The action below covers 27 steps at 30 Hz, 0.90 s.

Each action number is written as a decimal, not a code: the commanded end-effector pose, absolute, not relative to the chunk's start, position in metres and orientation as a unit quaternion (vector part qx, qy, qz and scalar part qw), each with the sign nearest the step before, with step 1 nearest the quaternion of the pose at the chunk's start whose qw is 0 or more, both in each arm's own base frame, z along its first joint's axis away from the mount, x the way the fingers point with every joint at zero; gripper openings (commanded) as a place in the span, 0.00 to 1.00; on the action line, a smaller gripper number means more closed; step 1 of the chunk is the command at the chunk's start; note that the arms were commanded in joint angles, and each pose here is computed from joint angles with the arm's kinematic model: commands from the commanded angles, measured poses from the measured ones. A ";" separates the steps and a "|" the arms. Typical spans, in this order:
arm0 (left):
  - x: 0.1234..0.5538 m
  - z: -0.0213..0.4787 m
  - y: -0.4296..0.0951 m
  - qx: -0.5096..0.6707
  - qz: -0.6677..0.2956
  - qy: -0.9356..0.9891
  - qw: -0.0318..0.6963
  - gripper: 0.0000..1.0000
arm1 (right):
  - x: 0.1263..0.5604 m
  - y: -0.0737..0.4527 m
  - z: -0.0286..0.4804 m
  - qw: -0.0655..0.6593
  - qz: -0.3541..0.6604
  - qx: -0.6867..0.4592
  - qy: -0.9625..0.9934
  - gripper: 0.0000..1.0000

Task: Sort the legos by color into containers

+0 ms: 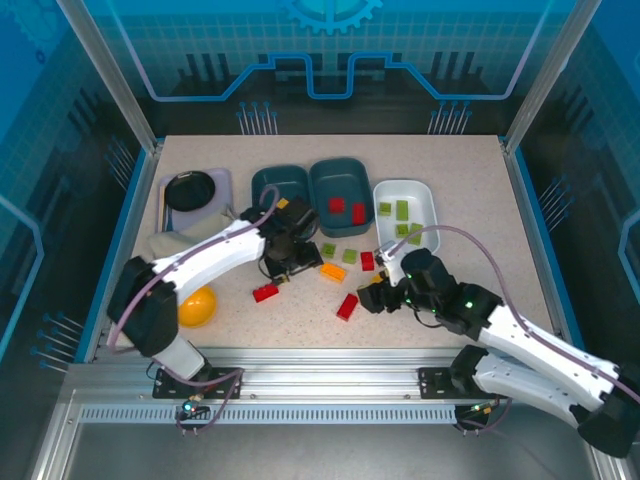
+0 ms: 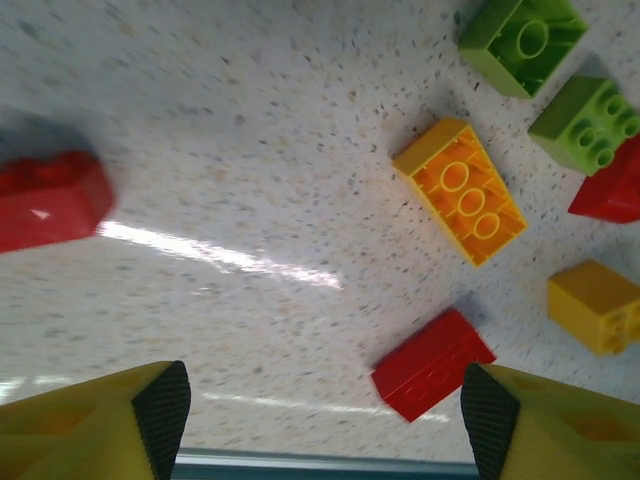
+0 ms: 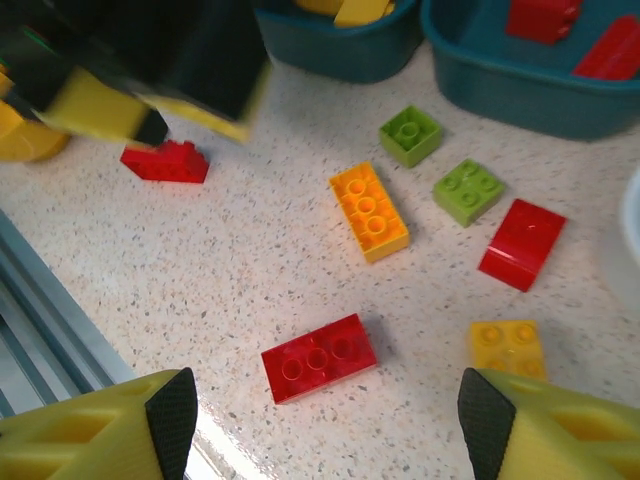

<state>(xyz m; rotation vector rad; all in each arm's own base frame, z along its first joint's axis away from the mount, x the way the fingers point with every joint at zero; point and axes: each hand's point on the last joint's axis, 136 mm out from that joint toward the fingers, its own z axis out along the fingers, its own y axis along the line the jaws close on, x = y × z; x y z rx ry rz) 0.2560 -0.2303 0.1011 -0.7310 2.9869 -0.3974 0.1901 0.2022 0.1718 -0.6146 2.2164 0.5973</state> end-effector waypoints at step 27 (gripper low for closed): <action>0.302 0.014 -0.300 -0.442 -0.075 0.894 -0.011 0.58 | 0.172 0.169 0.192 0.390 0.215 -0.218 0.868 0.73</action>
